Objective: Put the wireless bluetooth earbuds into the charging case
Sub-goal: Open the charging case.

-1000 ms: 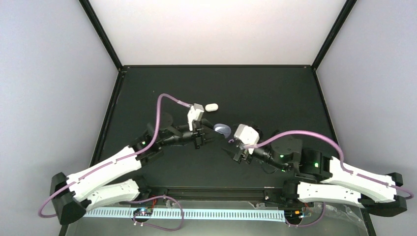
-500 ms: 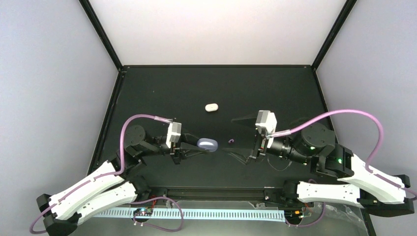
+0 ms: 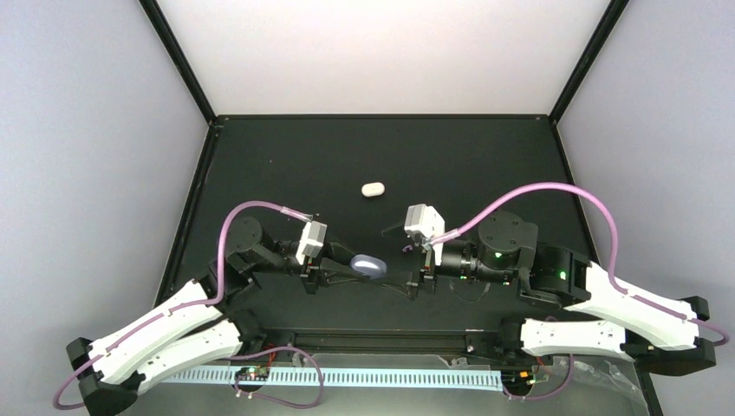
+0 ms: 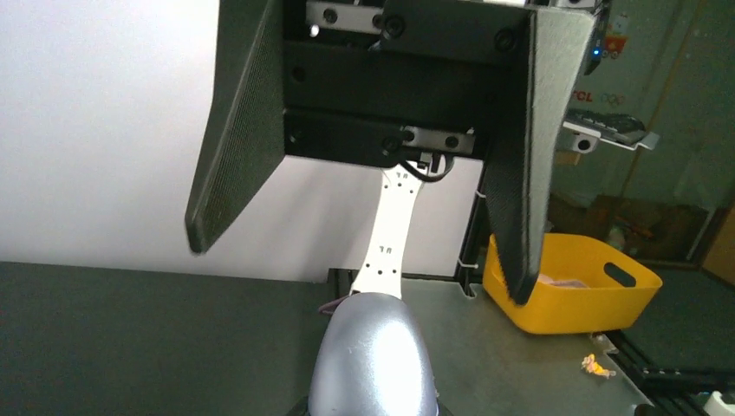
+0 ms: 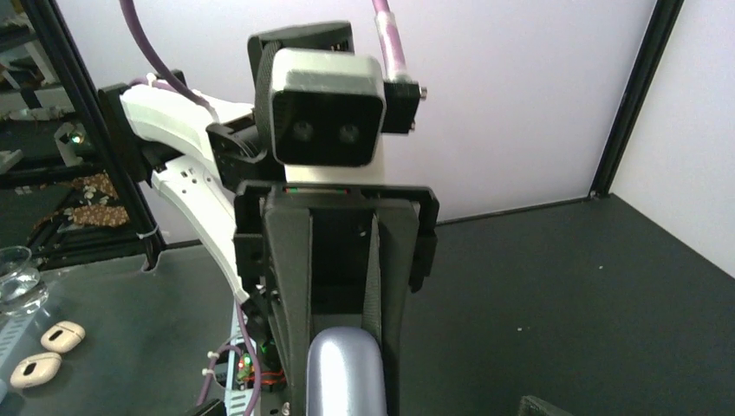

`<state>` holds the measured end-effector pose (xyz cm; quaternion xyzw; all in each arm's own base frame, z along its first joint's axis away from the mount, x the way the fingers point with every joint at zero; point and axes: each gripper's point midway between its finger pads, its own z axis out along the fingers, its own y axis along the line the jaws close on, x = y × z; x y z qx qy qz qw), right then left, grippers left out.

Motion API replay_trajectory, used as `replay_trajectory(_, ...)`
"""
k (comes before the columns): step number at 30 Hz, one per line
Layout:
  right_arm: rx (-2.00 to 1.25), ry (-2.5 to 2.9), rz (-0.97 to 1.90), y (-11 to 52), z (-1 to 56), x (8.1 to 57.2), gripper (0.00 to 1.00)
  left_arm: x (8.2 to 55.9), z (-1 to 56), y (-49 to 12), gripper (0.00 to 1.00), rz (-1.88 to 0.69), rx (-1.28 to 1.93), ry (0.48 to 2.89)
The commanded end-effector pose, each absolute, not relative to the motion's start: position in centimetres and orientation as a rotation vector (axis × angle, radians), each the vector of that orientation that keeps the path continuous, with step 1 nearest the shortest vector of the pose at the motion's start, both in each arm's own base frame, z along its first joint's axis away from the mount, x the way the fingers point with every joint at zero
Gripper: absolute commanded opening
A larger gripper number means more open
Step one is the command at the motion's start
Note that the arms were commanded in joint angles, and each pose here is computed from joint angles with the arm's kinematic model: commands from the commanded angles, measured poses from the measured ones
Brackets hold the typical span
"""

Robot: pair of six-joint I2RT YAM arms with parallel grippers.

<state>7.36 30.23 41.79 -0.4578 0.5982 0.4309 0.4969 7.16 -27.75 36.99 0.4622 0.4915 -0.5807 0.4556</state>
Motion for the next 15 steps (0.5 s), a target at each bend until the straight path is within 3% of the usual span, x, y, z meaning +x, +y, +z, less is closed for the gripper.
replay_trajectory(1,-1.112,1.501,1.015,30.4,40.8,7.9,0.86,5.9,39.7,-27.0,0.02,-1.435,1.172,1.085)
replay_trajectory(15,-0.994,1.582,0.932,30.4,39.8,10.1,0.81,5.5,39.7,-26.9,0.02,-1.443,1.189,1.076)
